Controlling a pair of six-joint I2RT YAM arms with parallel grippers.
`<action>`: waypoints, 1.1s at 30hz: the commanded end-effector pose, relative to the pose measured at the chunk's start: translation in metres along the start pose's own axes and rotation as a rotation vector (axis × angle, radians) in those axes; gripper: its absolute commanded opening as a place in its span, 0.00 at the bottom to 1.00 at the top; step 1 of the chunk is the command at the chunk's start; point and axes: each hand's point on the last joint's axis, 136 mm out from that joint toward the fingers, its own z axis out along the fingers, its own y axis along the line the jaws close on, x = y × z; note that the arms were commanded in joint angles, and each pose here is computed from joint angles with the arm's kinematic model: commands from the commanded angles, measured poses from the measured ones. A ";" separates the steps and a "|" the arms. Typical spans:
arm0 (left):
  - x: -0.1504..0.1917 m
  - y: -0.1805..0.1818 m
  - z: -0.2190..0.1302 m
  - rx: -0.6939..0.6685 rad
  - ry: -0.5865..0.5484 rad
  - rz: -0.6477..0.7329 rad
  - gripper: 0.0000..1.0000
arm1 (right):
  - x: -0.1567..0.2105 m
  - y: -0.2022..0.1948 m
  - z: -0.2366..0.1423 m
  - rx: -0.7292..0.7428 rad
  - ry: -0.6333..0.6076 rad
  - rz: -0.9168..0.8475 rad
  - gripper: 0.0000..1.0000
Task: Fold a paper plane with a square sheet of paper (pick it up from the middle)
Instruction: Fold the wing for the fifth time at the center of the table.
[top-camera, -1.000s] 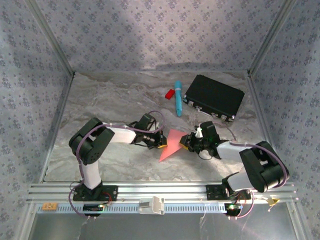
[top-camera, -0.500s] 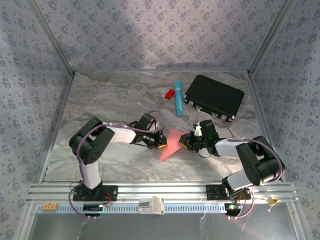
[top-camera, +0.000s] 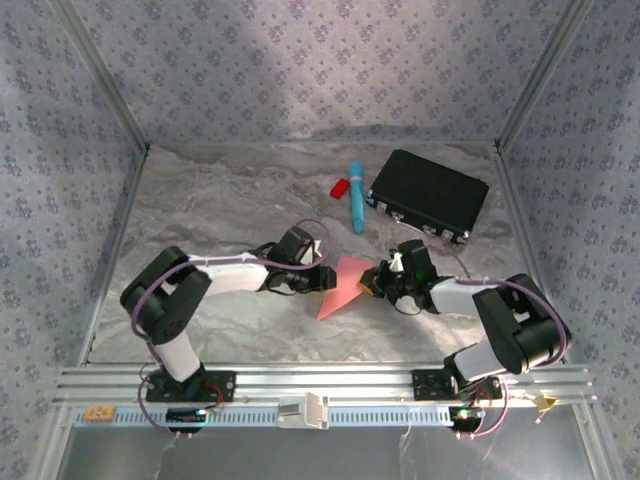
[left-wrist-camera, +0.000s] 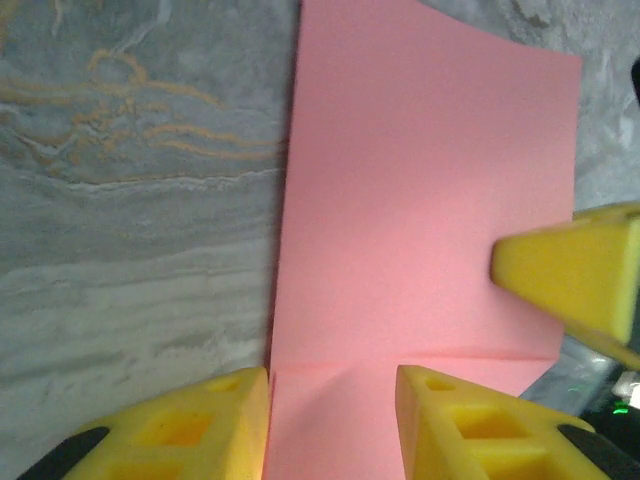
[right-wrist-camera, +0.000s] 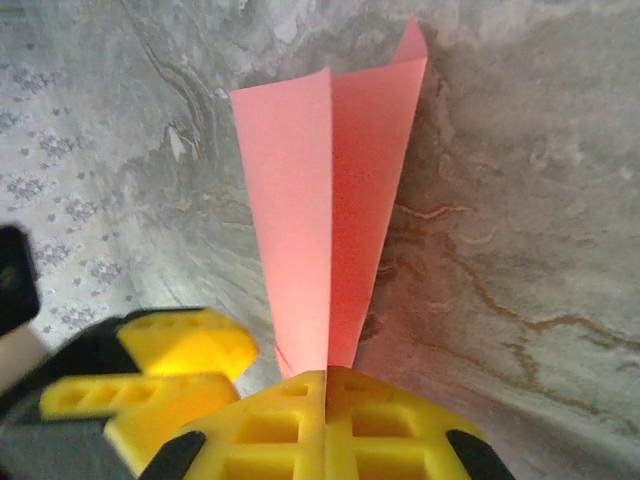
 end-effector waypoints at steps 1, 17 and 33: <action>0.000 -0.011 -0.021 -0.134 -0.069 0.243 0.39 | -0.004 0.006 -0.003 -0.012 -0.042 0.046 0.02; 0.044 -0.035 -0.003 -0.410 -0.053 0.729 0.46 | -0.006 0.016 -0.009 -0.018 -0.064 0.050 0.03; 0.045 -0.017 0.007 -0.608 -0.072 0.803 0.34 | -0.007 0.019 -0.013 -0.022 -0.070 0.045 0.03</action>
